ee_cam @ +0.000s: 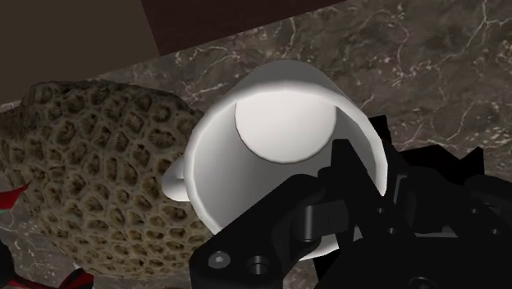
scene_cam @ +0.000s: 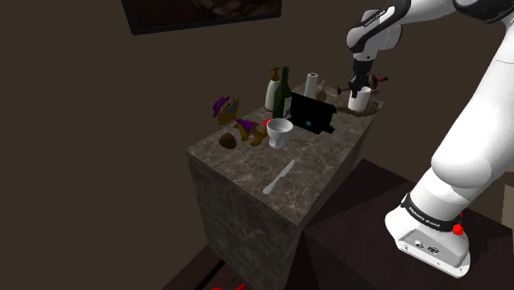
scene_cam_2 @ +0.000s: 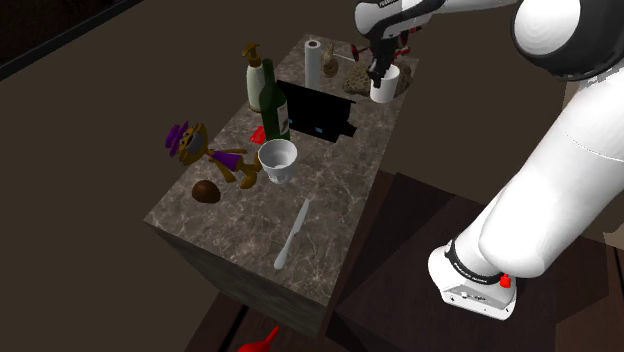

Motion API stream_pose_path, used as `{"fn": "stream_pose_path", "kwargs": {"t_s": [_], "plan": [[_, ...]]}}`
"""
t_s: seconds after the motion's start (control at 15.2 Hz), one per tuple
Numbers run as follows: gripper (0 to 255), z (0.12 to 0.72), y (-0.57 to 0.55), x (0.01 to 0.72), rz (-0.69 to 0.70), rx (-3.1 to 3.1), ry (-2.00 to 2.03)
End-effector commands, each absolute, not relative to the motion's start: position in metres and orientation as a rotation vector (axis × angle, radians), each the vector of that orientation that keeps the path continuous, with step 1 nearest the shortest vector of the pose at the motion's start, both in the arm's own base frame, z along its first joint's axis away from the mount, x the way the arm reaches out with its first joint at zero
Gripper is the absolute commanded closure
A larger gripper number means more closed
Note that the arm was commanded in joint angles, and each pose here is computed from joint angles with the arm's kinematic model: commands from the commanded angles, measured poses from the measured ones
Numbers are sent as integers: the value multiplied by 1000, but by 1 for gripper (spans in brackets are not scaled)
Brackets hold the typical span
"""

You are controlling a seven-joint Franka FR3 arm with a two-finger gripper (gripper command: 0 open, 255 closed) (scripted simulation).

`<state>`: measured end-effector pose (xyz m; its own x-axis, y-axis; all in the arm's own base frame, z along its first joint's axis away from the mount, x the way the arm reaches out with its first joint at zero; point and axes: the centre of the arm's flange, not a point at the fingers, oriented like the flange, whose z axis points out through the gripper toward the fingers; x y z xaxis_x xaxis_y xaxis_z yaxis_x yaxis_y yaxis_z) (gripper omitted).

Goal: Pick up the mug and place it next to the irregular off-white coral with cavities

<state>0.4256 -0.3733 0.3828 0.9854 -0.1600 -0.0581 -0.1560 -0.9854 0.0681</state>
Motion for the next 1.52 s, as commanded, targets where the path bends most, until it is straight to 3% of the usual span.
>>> {"fn": "stream_pose_path", "kwargs": {"t_s": [0.0,1.45], "plan": [[255,372,-372,425,-96,3067,-244],[255,262,-372,425,-96,3067,-244]]}}
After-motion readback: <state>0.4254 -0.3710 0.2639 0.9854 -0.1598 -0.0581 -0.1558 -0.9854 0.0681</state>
